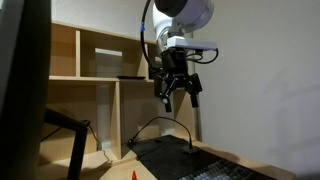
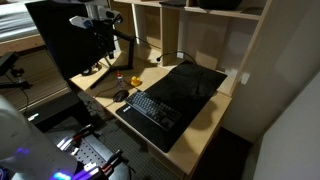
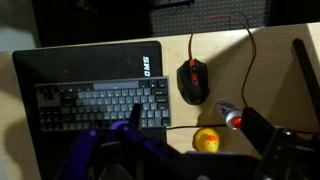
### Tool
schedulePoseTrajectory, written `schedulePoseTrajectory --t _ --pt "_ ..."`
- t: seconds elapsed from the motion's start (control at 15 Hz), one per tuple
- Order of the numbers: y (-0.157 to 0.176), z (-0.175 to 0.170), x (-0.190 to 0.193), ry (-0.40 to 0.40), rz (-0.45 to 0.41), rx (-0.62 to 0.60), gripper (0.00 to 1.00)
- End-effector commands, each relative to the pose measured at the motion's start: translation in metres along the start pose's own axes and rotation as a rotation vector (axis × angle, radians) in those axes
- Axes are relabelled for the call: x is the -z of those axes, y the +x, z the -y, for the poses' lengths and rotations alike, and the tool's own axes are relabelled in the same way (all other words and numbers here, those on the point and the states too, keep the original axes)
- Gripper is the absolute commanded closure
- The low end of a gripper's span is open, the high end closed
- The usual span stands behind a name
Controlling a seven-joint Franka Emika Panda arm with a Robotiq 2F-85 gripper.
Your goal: Move the white bottle to the right edge of the table
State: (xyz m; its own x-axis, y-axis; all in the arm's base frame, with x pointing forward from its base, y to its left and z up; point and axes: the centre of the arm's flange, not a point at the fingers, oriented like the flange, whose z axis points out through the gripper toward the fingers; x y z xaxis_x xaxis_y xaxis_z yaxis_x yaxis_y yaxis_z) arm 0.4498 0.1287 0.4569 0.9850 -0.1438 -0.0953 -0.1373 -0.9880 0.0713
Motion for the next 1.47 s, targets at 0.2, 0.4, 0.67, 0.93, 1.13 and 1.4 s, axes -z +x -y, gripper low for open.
schedulePoseTrajectory --t 0.2,0.4,0.67,0.93,1.13,1.4 --pt "0.031 0.048 -0.062 0.085 -0.177 -0.072 0.0" --pt "0.033 0.061 -0.077 0.112 -0.209 -0.113 0.0" --pt "0.032 0.06 -0.069 0.127 -0.195 -0.112 0.0" --pt "0.047 0.071 -0.093 0.132 -0.148 -0.11 0.0" --pt "0.056 0.094 -0.126 0.161 -0.169 -0.13 0.0" --pt "0.063 0.116 -0.158 0.205 -0.23 -0.15 0.0"
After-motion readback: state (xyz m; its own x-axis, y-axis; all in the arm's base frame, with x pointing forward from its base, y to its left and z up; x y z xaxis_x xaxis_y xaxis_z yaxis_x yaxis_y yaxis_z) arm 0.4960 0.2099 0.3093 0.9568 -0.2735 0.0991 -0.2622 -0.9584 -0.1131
